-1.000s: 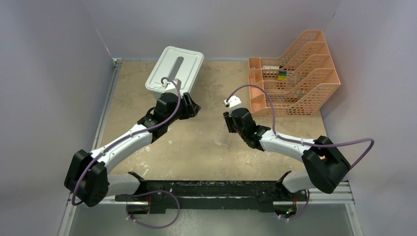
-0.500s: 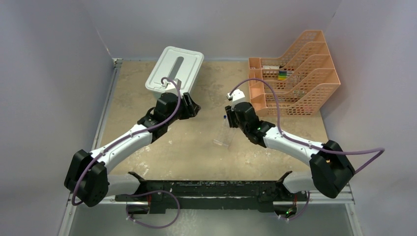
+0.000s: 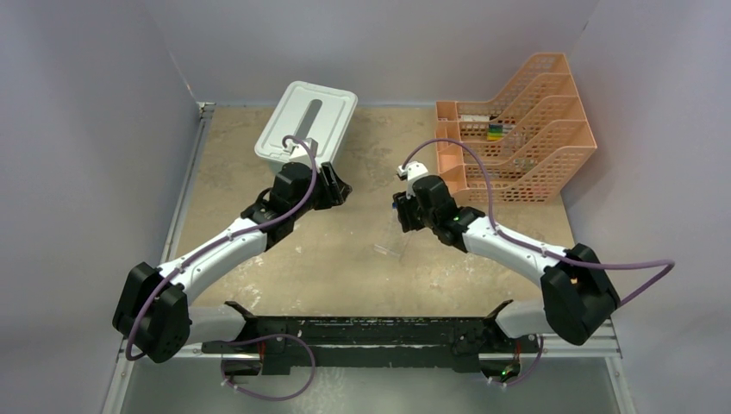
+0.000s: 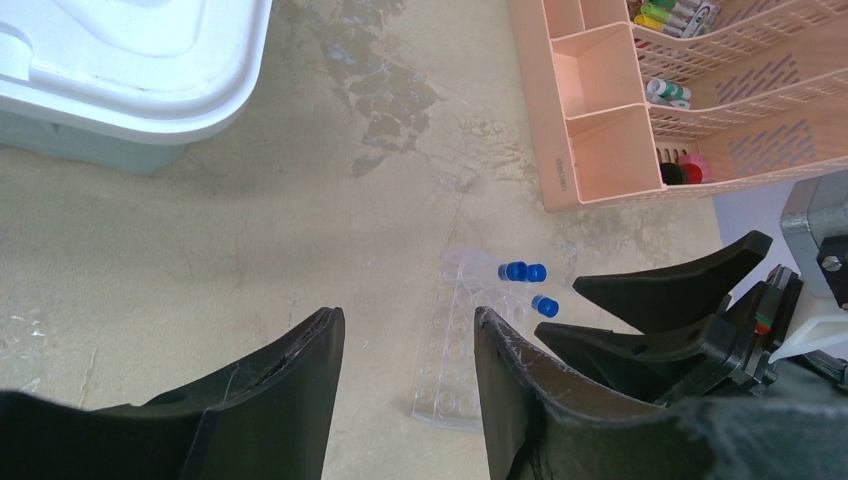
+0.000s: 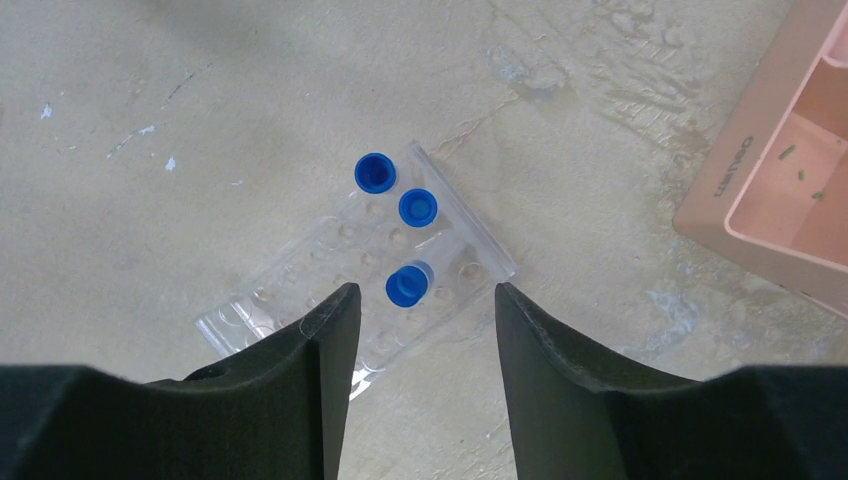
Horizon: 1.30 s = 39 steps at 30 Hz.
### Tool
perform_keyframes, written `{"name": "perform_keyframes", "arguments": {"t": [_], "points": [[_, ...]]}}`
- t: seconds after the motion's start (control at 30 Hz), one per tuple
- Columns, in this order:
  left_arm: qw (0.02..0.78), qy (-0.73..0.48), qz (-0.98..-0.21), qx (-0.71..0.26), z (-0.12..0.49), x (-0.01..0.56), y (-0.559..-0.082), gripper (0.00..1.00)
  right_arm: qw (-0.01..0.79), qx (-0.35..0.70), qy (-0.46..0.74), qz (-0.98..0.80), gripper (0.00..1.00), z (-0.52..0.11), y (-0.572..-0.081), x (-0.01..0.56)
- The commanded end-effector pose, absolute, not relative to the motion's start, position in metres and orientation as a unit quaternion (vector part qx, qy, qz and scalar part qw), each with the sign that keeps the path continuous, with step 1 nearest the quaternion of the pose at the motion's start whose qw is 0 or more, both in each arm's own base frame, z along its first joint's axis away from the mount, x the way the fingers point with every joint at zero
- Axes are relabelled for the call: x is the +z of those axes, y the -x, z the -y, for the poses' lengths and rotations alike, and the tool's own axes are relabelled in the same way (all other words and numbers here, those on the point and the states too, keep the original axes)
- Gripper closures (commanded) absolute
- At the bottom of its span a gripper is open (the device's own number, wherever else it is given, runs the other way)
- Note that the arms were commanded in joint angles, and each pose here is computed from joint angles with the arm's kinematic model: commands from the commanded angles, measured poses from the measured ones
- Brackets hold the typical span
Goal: Organize the chemistry lab equipment
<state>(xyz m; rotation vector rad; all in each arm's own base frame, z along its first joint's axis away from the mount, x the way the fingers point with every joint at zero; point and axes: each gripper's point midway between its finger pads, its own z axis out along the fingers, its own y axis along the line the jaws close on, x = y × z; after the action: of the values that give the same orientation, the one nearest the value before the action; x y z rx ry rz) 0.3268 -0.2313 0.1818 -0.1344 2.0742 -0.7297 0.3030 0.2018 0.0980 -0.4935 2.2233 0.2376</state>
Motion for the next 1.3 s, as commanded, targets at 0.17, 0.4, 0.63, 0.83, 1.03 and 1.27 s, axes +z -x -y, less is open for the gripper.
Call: {"name": "perform_keyframes", "arguments": {"t": [0.17, 0.4, 0.63, 0.83, 1.03, 1.27], "points": [[0.474, 0.052, -0.824, -0.307, 0.23, 0.198, -0.329, 0.51, 0.425, 0.084, 0.193, -0.88, 0.55, -0.206, -0.32, 0.113], [0.475, 0.053, -0.824, -0.306, 0.23, 0.197, -0.33, 0.51, 0.436, 0.05, 0.18, -0.88, 0.58, -0.195, -0.327, 0.117], [0.474, 0.052, -0.824, -0.306, 0.231, 0.197, -0.331, 0.51, 0.423, 0.077, 0.2, -0.881, 0.5, -0.204, -0.323, 0.116], [0.473, 0.052, -0.825, -0.305, 0.23, 0.195, -0.331, 0.51, 0.397, 0.097, 0.219, -0.886, 0.46, -0.208, -0.311, 0.107], [0.472, 0.052, -0.826, -0.304, 0.23, 0.192, -0.33, 0.51, 0.366, 0.087, 0.224, -0.899, 0.46, -0.202, -0.302, 0.093], [0.472, 0.052, -0.826, -0.303, 0.229, 0.191, -0.33, 0.51, 0.368, 0.067, 0.2, -0.906, 0.64, -0.198, -0.31, 0.09]]}}
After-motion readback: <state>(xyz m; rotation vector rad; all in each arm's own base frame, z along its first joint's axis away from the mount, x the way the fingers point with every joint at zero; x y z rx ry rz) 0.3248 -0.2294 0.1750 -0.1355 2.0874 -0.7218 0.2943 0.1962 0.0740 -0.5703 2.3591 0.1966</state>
